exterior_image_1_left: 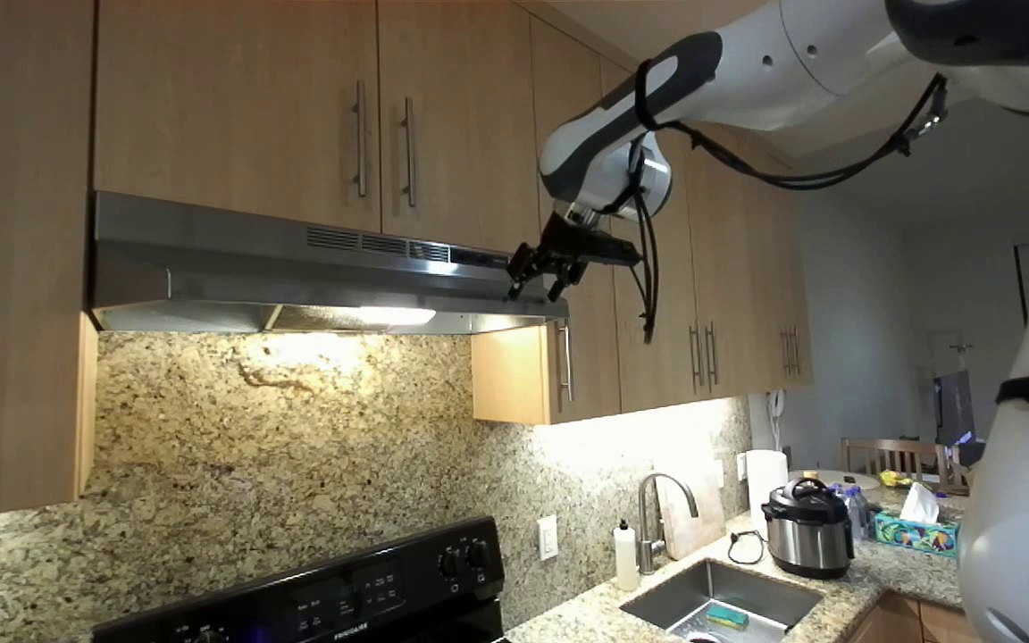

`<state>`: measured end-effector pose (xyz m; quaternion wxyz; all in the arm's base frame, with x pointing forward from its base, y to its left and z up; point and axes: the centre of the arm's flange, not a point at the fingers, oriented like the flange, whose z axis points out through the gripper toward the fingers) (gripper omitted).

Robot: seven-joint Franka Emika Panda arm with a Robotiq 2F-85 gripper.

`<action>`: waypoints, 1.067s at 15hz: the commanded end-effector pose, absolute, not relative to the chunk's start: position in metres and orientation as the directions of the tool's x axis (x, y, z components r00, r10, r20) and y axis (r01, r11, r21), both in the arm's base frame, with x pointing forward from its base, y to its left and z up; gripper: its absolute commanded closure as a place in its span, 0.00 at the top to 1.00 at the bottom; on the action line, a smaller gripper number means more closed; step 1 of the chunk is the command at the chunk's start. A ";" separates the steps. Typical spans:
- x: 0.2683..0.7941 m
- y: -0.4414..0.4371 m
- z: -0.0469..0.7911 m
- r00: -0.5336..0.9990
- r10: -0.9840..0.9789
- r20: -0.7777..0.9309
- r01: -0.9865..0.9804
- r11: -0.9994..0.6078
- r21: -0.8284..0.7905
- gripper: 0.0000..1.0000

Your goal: Turn on the stove light

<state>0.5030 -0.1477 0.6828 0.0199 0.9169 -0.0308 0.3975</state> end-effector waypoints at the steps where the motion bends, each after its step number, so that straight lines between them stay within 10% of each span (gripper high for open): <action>1: 0.470 -0.126 0.671 0.720 -0.071 0.690 -0.086 -0.996 -0.013 1.00; 16: 0.471 -0.098 0.583 0.883 -0.057 0.466 -0.066 -0.998 0.004 1.00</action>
